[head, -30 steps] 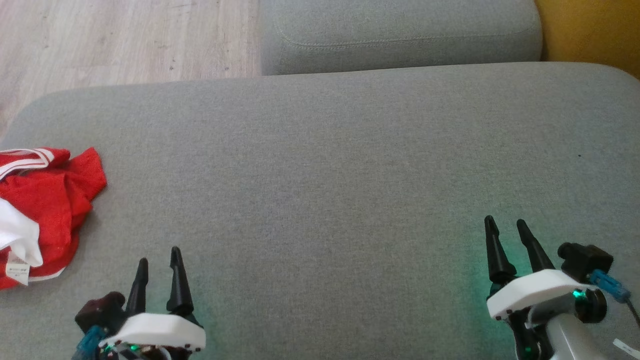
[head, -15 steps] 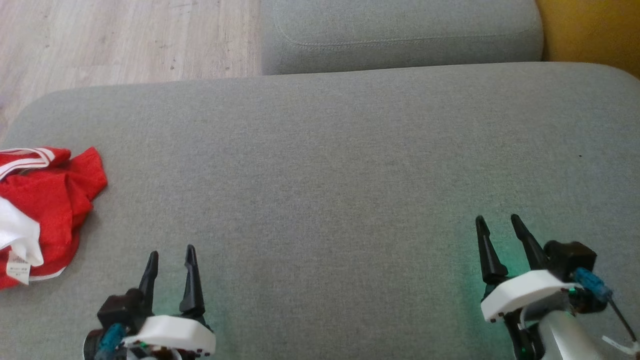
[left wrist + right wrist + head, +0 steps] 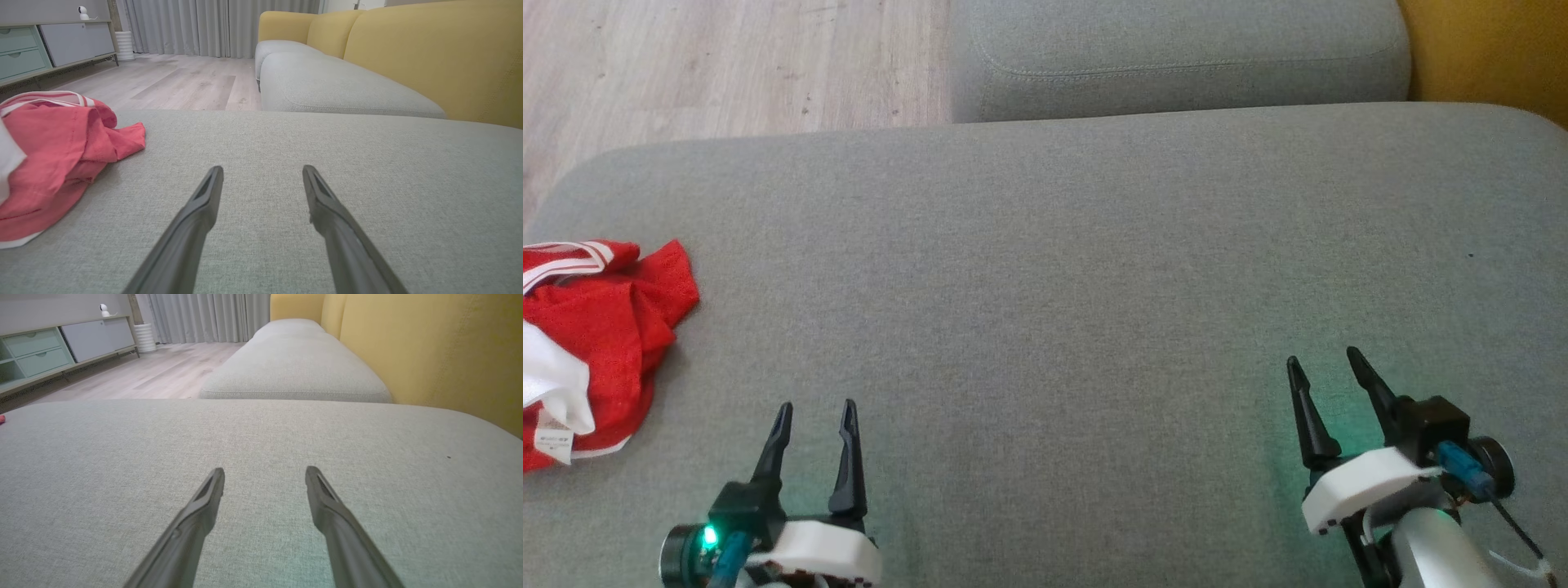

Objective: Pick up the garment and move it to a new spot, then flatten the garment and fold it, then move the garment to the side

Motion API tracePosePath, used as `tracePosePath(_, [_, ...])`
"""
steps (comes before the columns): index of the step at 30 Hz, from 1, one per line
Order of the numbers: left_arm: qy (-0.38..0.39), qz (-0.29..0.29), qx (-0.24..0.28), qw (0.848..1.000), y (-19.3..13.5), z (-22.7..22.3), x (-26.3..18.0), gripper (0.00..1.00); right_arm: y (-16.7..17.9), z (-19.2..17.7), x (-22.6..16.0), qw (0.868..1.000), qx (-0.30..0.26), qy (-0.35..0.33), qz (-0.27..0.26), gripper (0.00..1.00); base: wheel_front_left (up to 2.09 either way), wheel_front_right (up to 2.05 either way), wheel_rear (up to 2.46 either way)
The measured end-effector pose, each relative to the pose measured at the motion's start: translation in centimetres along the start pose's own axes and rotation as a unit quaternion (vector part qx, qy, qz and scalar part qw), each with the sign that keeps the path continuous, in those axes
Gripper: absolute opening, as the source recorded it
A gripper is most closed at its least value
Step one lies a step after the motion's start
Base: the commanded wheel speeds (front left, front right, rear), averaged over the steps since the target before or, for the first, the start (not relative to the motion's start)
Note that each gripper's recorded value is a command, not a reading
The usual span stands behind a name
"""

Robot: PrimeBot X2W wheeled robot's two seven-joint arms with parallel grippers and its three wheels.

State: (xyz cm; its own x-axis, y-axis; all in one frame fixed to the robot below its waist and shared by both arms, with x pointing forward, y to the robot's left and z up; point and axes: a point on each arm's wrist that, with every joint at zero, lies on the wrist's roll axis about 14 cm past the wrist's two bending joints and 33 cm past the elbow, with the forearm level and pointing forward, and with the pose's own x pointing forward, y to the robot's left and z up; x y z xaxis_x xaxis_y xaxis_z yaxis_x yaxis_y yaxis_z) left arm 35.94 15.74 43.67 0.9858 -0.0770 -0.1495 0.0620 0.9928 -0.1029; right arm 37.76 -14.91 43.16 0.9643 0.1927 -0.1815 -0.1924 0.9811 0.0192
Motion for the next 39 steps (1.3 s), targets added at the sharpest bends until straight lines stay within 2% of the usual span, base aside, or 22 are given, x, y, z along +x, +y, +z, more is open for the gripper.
tracePosePath(9, [0.009, 0.016, -0.006, 1.000, 0.5, -0.7, -0.7, 1.00, -1.0, 0.3, -0.1, 1.000, 0.017, -0.007, -0.025, 1.00, 0.00, 0.00, 0.00])
tracePosePath(23, [0.013, 0.022, -0.010, 1.000, 0.8, -1.0, -1.0, 1.00, -0.2, 0.0, 0.4, 1.000, 0.020, -0.002, -0.016, 1.00, 0.00, 0.00, 0.00])
tracePosePath(32, [0.019, 0.080, -0.026, 0.996, 3.8, -1.6, -2.8, 1.00, 4.7, -0.8, 3.0, 0.998, 0.011, 0.015, 0.064, 1.00, 0.00, 0.00, 0.00])
tracePosePath(39, [0.019, 0.166, -0.041, 0.985, 8.2, -2.0, -6.1, 1.00, 11.6, -1.3, 5.2, 0.985, -0.001, 0.026, 0.170, 1.00, 0.00, 0.00, 0.00])
